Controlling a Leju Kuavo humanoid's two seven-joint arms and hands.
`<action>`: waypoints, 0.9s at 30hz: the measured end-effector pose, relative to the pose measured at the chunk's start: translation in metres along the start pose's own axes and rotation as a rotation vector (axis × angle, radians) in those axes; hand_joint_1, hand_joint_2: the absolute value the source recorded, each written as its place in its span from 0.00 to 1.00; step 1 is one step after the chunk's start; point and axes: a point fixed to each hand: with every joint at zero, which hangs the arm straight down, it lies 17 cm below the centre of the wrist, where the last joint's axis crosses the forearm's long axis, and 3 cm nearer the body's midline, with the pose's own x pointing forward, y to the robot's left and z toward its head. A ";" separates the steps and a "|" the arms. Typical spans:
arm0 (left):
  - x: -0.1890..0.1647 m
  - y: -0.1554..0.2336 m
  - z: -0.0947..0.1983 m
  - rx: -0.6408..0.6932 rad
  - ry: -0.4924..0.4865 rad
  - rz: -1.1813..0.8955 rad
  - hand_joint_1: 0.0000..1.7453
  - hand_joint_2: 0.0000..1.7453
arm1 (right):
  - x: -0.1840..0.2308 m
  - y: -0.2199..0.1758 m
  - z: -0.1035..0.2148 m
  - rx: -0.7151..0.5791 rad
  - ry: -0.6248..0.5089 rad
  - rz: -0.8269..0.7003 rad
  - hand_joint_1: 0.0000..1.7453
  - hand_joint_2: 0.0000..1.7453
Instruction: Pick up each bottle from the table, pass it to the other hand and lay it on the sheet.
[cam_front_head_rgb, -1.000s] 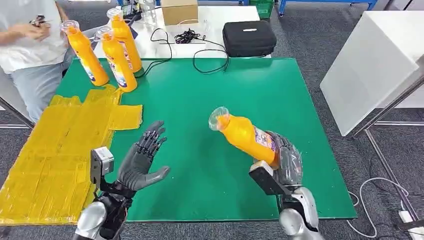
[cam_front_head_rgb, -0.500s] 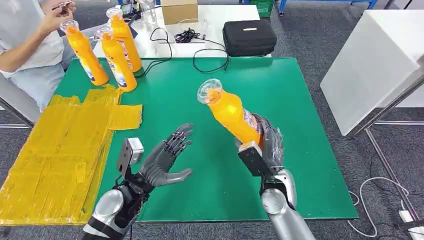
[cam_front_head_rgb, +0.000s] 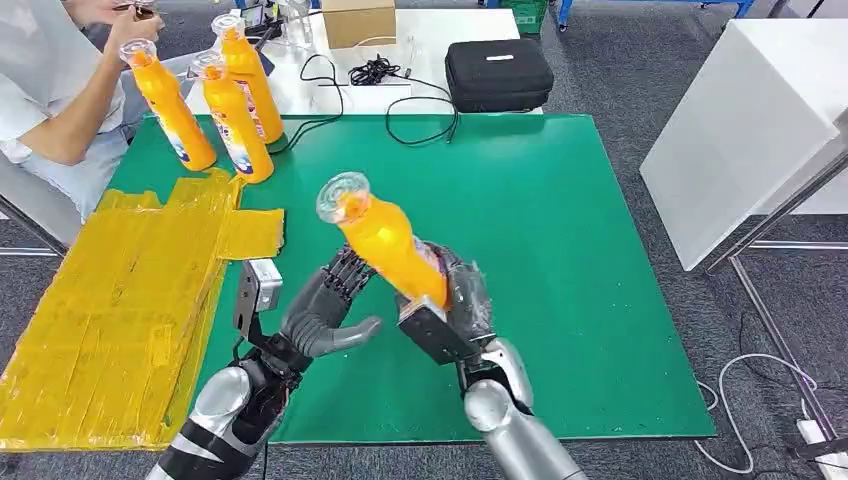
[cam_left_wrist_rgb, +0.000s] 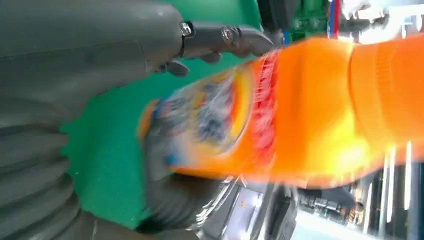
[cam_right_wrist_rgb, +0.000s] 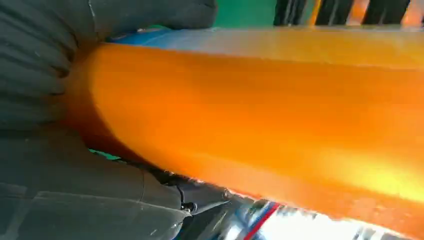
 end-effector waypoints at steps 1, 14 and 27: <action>0.000 0.000 0.000 0.000 0.000 0.000 0.00 1.00 | 0.000 0.000 0.000 0.000 0.000 0.000 1.00 1.00; 0.002 0.029 0.000 0.087 -0.014 0.027 0.00 1.00 | 0.022 0.067 0.003 0.178 -0.047 -0.010 0.99 1.00; -0.002 0.044 0.006 0.160 -0.022 0.056 1.00 1.00 | 0.017 0.074 0.003 0.197 -0.034 0.003 1.00 1.00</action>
